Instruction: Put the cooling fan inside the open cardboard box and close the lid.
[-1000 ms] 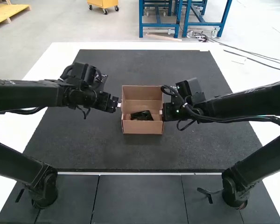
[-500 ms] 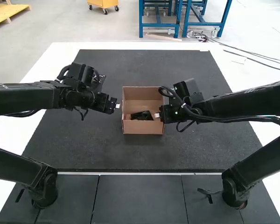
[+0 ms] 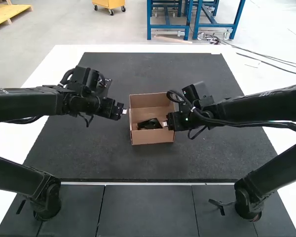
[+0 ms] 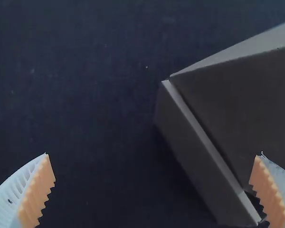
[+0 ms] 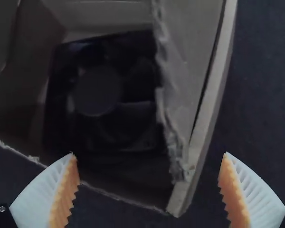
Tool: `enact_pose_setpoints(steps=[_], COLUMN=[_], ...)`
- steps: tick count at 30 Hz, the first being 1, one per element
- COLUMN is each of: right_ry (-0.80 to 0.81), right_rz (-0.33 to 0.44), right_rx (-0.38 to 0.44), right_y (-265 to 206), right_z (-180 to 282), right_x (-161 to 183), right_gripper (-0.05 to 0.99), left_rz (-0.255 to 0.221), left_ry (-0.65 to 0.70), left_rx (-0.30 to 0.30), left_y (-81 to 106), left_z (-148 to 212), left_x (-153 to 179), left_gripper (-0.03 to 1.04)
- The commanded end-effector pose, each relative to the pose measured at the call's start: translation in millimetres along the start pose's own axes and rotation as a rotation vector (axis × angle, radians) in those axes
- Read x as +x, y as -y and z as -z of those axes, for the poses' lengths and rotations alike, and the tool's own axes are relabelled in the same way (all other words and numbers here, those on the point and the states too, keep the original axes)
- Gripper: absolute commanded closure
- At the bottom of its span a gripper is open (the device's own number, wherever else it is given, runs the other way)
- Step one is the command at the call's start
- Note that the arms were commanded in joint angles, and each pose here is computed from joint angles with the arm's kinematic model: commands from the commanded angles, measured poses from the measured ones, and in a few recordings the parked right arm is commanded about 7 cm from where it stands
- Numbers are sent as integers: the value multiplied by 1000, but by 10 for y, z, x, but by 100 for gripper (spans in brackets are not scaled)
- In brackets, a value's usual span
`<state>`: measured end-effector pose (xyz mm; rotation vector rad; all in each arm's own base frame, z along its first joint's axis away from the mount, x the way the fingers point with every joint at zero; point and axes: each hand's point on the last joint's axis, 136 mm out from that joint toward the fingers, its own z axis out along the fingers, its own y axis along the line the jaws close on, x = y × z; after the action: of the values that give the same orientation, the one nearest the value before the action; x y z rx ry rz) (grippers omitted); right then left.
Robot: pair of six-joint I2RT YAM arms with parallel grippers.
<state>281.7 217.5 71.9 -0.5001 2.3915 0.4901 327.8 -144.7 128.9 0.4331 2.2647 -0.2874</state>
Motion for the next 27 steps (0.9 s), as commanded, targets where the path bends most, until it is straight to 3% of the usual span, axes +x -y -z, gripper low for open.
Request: enact_pose_setpoints(steps=[1,13,19,27], right_ry=[72,166,216,274], right_rz=[27,142,206,286], right_rx=[37,129,132,95], right_y=[47,206,161,-42], right_z=[124,370,545,814], right_x=[-218,-384,-570,-896], right_gripper=[27,15,8,4], left_rz=[-3,1,19,15], left_ry=[49,144,164,192], left_rx=[15,-29,-61,-62], left_y=[36,-43,-175,-185], left_z=[71,122,99,15], left_x=[-166,-605,-867,-1160], left_gripper=[4,4,4,4])
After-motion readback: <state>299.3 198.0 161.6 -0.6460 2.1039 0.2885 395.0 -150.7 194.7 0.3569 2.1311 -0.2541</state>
